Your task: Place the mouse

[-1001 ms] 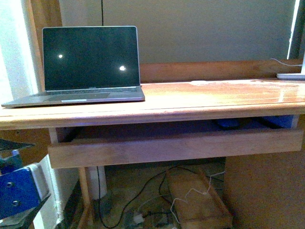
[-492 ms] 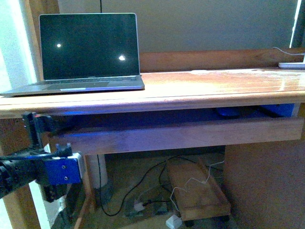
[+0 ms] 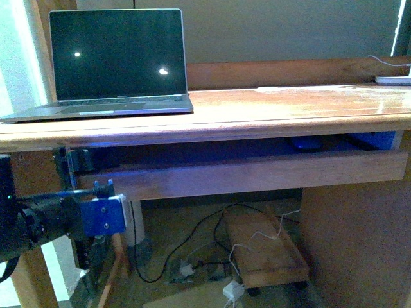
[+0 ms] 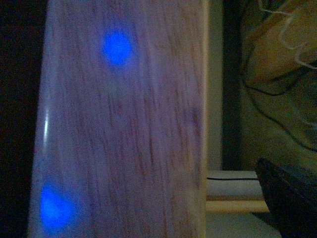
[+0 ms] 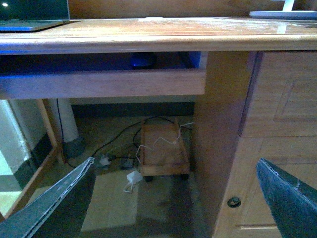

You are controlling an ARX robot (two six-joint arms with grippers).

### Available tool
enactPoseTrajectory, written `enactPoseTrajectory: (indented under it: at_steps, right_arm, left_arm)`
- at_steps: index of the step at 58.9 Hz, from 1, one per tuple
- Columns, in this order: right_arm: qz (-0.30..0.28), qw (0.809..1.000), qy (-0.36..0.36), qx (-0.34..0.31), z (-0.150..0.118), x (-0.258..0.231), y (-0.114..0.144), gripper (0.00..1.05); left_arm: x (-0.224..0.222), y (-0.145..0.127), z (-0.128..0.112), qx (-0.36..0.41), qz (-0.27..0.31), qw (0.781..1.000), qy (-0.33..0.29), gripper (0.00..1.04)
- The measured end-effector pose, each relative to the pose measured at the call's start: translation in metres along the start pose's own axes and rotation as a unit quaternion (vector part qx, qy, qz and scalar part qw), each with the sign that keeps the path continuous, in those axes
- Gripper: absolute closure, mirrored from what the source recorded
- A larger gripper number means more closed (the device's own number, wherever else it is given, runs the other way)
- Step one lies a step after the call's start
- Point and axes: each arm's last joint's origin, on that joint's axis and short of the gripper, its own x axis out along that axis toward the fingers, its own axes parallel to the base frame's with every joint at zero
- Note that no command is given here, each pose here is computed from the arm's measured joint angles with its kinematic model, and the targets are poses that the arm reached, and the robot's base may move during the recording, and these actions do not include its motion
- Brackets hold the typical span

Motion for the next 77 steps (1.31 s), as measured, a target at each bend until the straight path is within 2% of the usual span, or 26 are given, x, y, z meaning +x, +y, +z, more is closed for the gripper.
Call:
enactPoseTrajectory:
  at_steps: [7, 12, 19, 24, 25, 32, 37, 39, 41, 42, 43, 44, 47, 48, 49, 50, 52, 56, 61, 64, 65, 71, 77]
  right_arm:
    - [0.0, 1.0, 0.0, 0.0, 0.0, 0.0, 0.0, 0.07]
    - [0.0, 1.0, 0.0, 0.0, 0.0, 0.0, 0.0, 0.07]
    - [0.0, 1.0, 0.0, 0.0, 0.0, 0.0, 0.0, 0.07]
    - [0.0, 1.0, 0.0, 0.0, 0.0, 0.0, 0.0, 0.07]
    - [0.0, 1.0, 0.0, 0.0, 0.0, 0.0, 0.0, 0.07]
    - [0.0, 1.0, 0.0, 0.0, 0.0, 0.0, 0.0, 0.07]
    - [0.0, 1.0, 0.0, 0.0, 0.0, 0.0, 0.0, 0.07]
    - [0.0, 1.0, 0.0, 0.0, 0.0, 0.0, 0.0, 0.07]
    - [0.0, 1.0, 0.0, 0.0, 0.0, 0.0, 0.0, 0.07]
    - [0.0, 1.0, 0.0, 0.0, 0.0, 0.0, 0.0, 0.07]
    - [0.0, 1.0, 0.0, 0.0, 0.0, 0.0, 0.0, 0.07]
    - [0.0, 1.0, 0.0, 0.0, 0.0, 0.0, 0.0, 0.07]
    - [0.0, 1.0, 0.0, 0.0, 0.0, 0.0, 0.0, 0.07]
    - [0.0, 1.0, 0.0, 0.0, 0.0, 0.0, 0.0, 0.07]
    - [0.0, 1.0, 0.0, 0.0, 0.0, 0.0, 0.0, 0.07]
    - [0.0, 1.0, 0.0, 0.0, 0.0, 0.0, 0.0, 0.07]
    - [0.0, 1.0, 0.0, 0.0, 0.0, 0.0, 0.0, 0.07]
    - [0.0, 1.0, 0.0, 0.0, 0.0, 0.0, 0.0, 0.07]
    - [0.0, 1.0, 0.0, 0.0, 0.0, 0.0, 0.0, 0.07]
    - [0.0, 1.0, 0.0, 0.0, 0.0, 0.0, 0.0, 0.07]
    - [0.0, 1.0, 0.0, 0.0, 0.0, 0.0, 0.0, 0.07]
    - [0.0, 1.0, 0.0, 0.0, 0.0, 0.0, 0.0, 0.07]
    - [-0.039, 0.999, 0.022, 0.023, 0.002, 0.006, 0.0, 0.07]
  left_arm:
    - [-0.015, 0.01, 0.015, -0.108, -0.101, 0.989, -0.008, 0.07]
    - [-0.035, 0.026, 0.027, -0.207, -0.192, 0.959, -0.021, 0.07]
    - [-0.057, 0.037, 0.041, -0.266, -0.268, 0.925, -0.047, 0.07]
    - [-0.071, 0.045, 0.05, -0.302, -0.303, 0.901, -0.066, 0.07]
    - [-0.076, 0.046, 0.053, -0.32, -0.316, 0.89, -0.072, 0.07]
    - [-0.094, 0.049, 0.065, -0.399, -0.321, 0.854, -0.093, 0.07]
    - [-0.1, 0.056, 0.073, -0.46, -0.291, 0.832, -0.104, 0.08]
    - [-0.101, 0.058, 0.076, -0.496, -0.278, 0.817, -0.098, 0.08]
    - [-0.104, 0.062, 0.078, -0.534, -0.253, 0.803, -0.082, 0.08]
    - [-0.104, 0.064, 0.078, -0.535, -0.244, 0.804, -0.082, 0.08]
    - [-0.106, 0.069, 0.079, -0.56, -0.229, 0.792, -0.076, 0.08]
    - [-0.107, 0.072, 0.08, -0.561, -0.22, 0.794, -0.077, 0.08]
    - [-0.111, 0.085, 0.082, -0.593, -0.179, 0.782, -0.071, 0.08]
    - [-0.113, 0.093, 0.082, -0.614, -0.159, 0.77, -0.067, 0.08]
    - [-0.115, 0.097, 0.083, -0.616, -0.147, 0.771, -0.067, 0.08]
    - [-0.119, 0.104, 0.084, -0.637, -0.127, 0.758, -0.064, 0.08]
    - [-0.126, 0.113, 0.087, -0.653, -0.105, 0.747, -0.07, 0.08]
    - [-0.143, 0.123, 0.094, -0.696, -0.072, 0.71, -0.072, 0.08]
    - [-0.166, 0.119, 0.106, -0.746, -0.064, 0.659, -0.07, 0.08]
    - [-0.181, 0.111, 0.115, -0.763, -0.056, 0.641, -0.057, 0.08]
    - [-0.184, 0.109, 0.118, -0.762, -0.045, 0.644, -0.053, 0.09]
    - [-0.219, 0.089, 0.139, -0.708, 0.129, 0.693, 0.027, 0.26]
    - [-0.254, 0.062, 0.143, -0.67, 0.221, 0.702, 0.099, 0.42]
